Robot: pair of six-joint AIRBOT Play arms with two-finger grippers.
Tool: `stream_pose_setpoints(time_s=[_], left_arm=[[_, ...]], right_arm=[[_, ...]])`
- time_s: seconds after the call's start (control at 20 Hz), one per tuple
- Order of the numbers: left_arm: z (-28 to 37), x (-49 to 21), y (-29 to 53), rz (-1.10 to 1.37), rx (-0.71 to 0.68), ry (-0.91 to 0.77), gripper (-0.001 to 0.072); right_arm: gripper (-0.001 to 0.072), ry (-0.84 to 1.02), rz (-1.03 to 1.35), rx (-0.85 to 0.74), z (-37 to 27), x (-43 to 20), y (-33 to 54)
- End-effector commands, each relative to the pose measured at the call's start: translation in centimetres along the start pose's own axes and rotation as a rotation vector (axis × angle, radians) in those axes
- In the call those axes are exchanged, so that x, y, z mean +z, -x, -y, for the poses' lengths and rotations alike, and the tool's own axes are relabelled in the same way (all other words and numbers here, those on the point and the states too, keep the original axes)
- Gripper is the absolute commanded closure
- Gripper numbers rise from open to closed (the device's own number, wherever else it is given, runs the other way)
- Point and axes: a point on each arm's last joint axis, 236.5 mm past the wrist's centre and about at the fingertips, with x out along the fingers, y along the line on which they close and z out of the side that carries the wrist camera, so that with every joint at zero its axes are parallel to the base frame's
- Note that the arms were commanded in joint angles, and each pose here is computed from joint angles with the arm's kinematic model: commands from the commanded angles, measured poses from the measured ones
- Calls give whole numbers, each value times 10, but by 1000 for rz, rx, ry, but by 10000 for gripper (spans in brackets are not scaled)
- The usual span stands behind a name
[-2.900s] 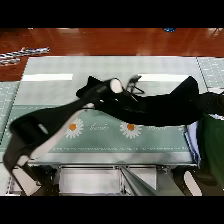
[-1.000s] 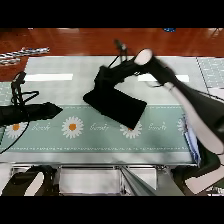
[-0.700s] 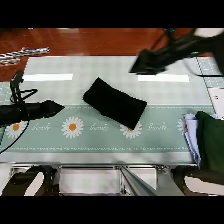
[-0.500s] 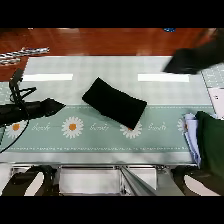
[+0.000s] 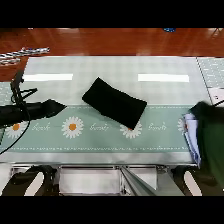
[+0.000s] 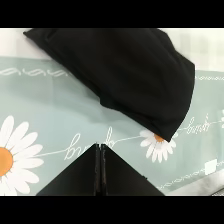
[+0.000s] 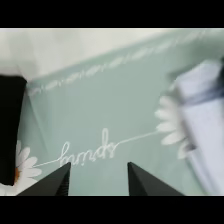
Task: Fold the shirts.
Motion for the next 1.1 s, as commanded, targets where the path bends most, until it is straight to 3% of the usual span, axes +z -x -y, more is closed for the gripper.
stream_pose_setpoints(time_s=[0.0,0.2,0.8,0.85,0.95,1.0,1.05], left_arm=[[-7,-10,-6,-24,5,18,686],[-14,-21,-12,-50,11,40,686],[-17,-26,-14,-63,14,50,686],[-17,-26,-14,-63,14,50,686],[-17,-26,-14,-63,14,50,686],[-17,-26,-14,-64,14,50,686],[-17,-26,-14,-63,14,50,686]], right_arm=[[303,-268,-61,184,-15,-48,-78],[303,-288,-148,277,-55,-59,-122],[304,-96,-446,434,-178,-72,-194],[350,-80,-451,444,-187,-70,-197],[523,-41,-457,466,-204,-68,-199],[646,-8,-450,479,-212,-66,-200],[691,13,-445,490,-218,-65,-200]])
